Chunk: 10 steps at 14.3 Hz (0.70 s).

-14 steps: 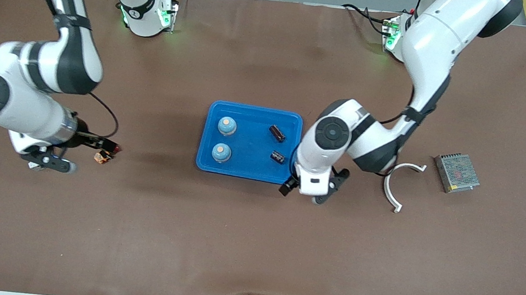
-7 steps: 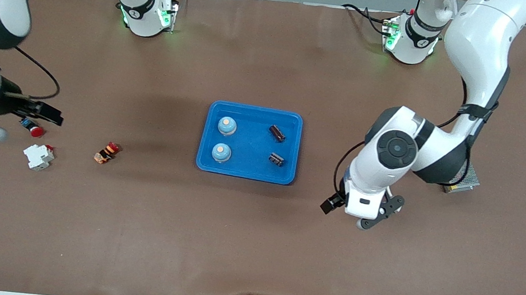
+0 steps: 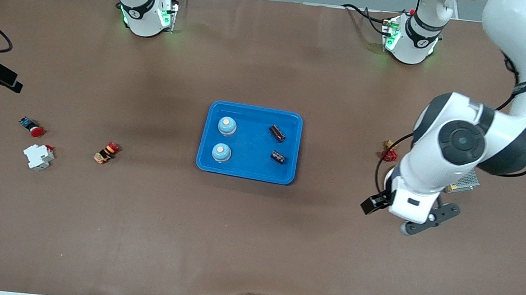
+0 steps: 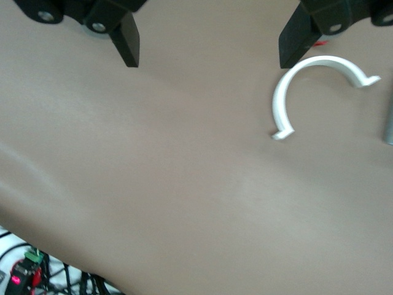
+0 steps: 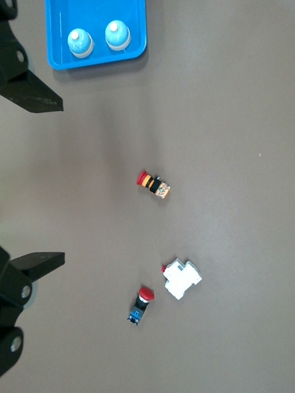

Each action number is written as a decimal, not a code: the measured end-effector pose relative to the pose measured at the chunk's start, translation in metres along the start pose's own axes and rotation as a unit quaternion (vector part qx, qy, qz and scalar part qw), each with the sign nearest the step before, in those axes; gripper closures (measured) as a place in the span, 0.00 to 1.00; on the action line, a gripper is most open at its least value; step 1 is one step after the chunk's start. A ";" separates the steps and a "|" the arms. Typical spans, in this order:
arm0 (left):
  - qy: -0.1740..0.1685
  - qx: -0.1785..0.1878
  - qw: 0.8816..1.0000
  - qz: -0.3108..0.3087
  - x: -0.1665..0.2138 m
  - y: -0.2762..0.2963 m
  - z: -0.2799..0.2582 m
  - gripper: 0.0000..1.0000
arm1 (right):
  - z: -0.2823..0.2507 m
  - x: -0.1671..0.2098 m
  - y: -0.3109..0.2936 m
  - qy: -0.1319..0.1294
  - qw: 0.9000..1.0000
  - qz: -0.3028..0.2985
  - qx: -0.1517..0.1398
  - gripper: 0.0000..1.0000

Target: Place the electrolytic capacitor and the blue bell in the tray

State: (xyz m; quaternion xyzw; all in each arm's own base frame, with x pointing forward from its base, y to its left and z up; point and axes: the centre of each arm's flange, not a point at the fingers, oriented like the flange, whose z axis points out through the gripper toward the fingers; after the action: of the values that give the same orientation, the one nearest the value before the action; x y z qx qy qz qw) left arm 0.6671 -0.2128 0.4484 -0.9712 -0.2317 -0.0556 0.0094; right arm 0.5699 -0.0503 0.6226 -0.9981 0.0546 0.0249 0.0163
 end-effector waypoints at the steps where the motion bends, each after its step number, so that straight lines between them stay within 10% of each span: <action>1: 0.002 0.005 1.000 0.005 0.000 -0.005 -0.011 0.00 | -0.008 -0.002 -0.001 0.000 1.000 -0.001 0.000 0.00; 10: 0.005 0.031 0.995 0.095 0.015 -0.072 -0.095 0.00 | -0.033 -0.019 -0.002 -0.006 1.000 -0.003 0.001 0.00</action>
State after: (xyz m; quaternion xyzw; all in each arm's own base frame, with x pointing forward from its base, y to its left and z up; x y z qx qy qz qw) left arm 0.6375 -0.1458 0.5444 -0.9878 -0.1395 -0.0521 0.0460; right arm 0.5533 -0.0475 0.6568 -0.9981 0.0515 0.0304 0.0176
